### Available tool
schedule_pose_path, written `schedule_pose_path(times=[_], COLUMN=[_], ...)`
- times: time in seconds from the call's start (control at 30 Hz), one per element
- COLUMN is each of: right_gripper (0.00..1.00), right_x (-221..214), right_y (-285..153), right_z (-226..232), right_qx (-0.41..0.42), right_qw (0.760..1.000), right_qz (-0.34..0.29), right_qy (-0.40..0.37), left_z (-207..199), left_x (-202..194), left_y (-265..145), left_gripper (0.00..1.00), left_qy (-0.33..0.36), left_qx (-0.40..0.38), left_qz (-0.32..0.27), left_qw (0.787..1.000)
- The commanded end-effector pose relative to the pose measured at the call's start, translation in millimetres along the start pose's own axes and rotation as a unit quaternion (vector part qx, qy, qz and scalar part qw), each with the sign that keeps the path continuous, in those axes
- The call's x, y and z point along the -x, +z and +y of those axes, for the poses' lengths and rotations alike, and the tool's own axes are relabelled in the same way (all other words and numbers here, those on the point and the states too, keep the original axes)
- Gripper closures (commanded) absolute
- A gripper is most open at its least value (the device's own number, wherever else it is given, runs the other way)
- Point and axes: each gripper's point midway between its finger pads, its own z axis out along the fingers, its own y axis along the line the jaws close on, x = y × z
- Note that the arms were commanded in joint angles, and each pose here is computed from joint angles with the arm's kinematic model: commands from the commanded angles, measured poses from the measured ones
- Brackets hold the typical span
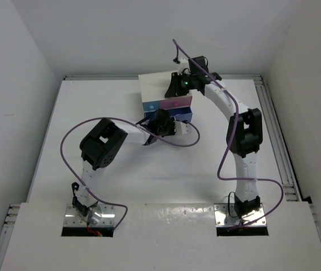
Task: Sort the stationery into containers
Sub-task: Close the drawer
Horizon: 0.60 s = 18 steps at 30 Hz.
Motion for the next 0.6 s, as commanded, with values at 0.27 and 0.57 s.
schedule_pose_path(times=[0.27,0.57], right_gripper=[0.84,0.84], right_x=[-15.3,-15.6], right_y=[5.6,6.0], right_z=[0.1,0.9], right_qx=[0.014,0.016], right_qw=[0.999,0.999], right_qz=[0.021,0.021], right_qy=[0.031,0.035], left_z=[62.8,70.5], left_x=[6.7,8.6], left_y=[-1.7,5.3], left_gripper=[1.0,1.0], left_qy=[-0.033,0.018], left_qx=[0.095,0.096], left_qz=[0.053,0.056], left_qw=[0.994,0.994])
